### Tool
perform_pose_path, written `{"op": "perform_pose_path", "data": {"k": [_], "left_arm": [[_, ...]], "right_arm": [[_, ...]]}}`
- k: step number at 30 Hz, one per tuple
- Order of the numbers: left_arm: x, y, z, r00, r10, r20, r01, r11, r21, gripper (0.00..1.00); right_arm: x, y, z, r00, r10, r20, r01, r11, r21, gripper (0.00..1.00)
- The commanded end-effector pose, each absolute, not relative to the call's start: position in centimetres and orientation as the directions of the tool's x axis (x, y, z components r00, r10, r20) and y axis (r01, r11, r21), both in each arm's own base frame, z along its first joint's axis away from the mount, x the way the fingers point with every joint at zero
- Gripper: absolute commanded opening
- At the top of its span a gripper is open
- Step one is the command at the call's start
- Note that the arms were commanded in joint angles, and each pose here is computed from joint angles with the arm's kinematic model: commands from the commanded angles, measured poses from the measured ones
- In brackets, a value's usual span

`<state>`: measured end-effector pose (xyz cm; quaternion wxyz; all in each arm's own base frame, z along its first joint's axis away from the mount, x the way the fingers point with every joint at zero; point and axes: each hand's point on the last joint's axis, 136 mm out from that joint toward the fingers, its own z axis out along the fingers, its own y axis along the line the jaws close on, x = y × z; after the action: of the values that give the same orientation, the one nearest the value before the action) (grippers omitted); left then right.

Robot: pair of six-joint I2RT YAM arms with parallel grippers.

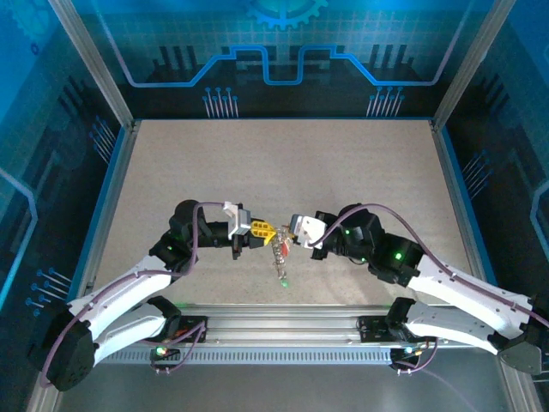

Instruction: Put the keys on the keyring

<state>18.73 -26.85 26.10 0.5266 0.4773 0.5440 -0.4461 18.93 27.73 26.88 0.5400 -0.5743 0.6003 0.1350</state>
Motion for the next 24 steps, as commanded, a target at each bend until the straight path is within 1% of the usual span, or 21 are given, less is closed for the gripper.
{"op": "perform_pose_path", "data": {"k": [1, 6, 10, 11, 12, 14, 16, 18, 24], "left_arm": [[18.4, -26.7, 27.3, 0.076, 0.040, -0.996, 0.986, 0.147, 0.081, 0.00], [18.3, -26.9, 27.0, 0.081, 0.067, -0.994, 0.984, 0.154, 0.091, 0.00], [18.3, -27.2, 26.6, 0.073, 0.089, -0.993, 0.984, 0.153, 0.086, 0.00], [18.5, -27.2, 26.6, 0.071, 0.094, -0.993, 0.983, 0.161, 0.086, 0.00], [18.6, -27.3, 26.5, 0.064, 0.098, -0.993, 0.982, 0.170, 0.080, 0.00], [19.1, -27.3, 26.5, 0.047, 0.096, -0.994, 0.978, 0.196, 0.065, 0.00], [19.4, -27.4, 26.5, 0.027, 0.088, -0.996, 0.976, 0.214, 0.046, 0.00], [19.6, -27.5, 26.4, 0.009, 0.084, -0.996, 0.976, 0.217, 0.027, 0.00], [20.1, -28.1, 26.0, -0.030, 0.072, -0.997, 0.975, 0.221, -0.014, 0.00]], "right_arm": [[19.1, 27.1, 28.6, 0.252, -0.565, -0.785, -0.831, 0.290, -0.476, 0.00], [18.4, 27.4, 28.9, 0.252, -0.586, -0.770, -0.860, 0.230, -0.456, 0.00], [18.6, 27.6, 29.2, 0.236, -0.617, -0.751, -0.865, 0.219, -0.452, 0.00], [18.6, 27.7, 29.5, 0.237, -0.623, -0.745, -0.869, 0.206, -0.449, 0.01], [18.3, 27.8, 29.4, 0.240, -0.645, -0.726, -0.880, 0.171, -0.443, 0.02], [18.3, 27.3, 28.7, 0.241, -0.722, -0.648, -0.888, 0.105, -0.447, 0.00], [19.1, 26.3, 27.9, 0.263, -0.814, -0.517, -0.864, 0.040, -0.503, 0.00], [20.3, 25.7, 27.8, 0.296, -0.865, -0.406, -0.820, -0.011, -0.573, 0.00], [22.5, 26.2, 29.4, 0.443, -0.885, -0.140, -0.656, -0.215, -0.723, 0.00]]}}
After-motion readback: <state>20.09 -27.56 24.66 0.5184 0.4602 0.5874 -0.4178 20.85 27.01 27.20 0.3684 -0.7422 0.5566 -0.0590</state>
